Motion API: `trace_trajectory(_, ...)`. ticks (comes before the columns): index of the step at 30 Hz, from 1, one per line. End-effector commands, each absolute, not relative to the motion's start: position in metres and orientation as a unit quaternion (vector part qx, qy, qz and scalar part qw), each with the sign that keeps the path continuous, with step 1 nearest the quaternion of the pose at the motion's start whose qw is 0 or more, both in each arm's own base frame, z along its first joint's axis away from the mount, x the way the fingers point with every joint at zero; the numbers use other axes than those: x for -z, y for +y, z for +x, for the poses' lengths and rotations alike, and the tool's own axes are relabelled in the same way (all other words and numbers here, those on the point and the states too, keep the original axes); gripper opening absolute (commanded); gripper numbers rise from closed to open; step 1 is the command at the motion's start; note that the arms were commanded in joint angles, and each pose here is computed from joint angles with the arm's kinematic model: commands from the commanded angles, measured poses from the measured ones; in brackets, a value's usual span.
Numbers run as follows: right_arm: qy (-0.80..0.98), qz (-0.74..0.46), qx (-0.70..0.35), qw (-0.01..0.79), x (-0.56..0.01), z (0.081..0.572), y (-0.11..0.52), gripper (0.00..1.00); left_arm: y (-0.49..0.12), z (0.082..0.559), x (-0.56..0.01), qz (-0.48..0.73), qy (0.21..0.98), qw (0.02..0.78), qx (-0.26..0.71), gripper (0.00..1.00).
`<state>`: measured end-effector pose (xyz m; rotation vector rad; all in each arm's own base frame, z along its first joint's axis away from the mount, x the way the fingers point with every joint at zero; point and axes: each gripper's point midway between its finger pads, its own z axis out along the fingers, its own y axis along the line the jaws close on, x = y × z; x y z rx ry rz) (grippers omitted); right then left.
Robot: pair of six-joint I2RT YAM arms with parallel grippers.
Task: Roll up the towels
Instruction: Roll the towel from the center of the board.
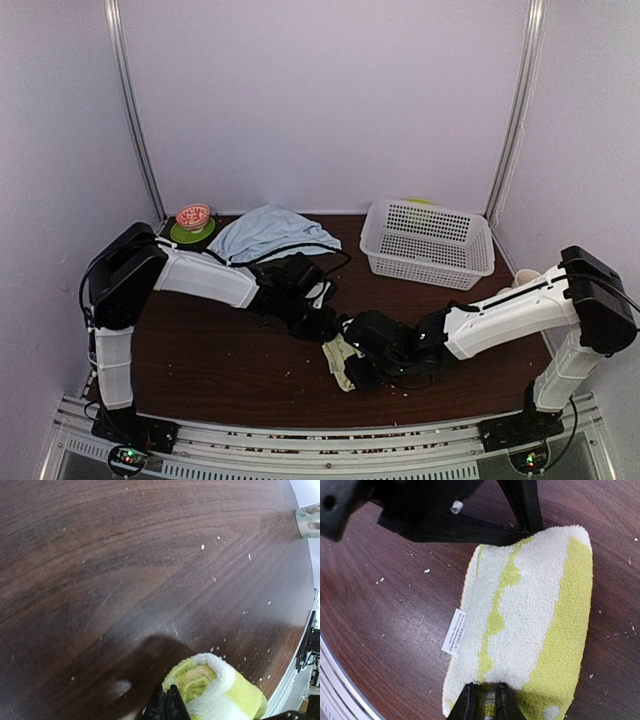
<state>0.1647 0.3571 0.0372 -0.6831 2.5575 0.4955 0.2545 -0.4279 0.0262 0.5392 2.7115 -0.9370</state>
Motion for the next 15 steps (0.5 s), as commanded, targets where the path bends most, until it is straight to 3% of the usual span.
trace_trajectory(1, 0.939, -0.249, -0.144, 0.187, -0.010, 0.154, 0.342, 0.15, -0.421, 0.245, -0.056, 0.196, 0.917, 0.120, 0.325, 0.00)
trace_trajectory(9, 0.940, -0.245, -0.140, 0.192, -0.010, 0.155, 0.339, 0.15, -0.407, 0.243, -0.105, 0.195, 0.906, 0.164, 0.338, 0.01)
trace_trajectory(15, 0.939, -0.243, -0.143, 0.195, -0.011, 0.155, 0.338, 0.15, -0.423, 0.243, -0.108, 0.216, 0.897, 0.159, 0.351, 0.02)
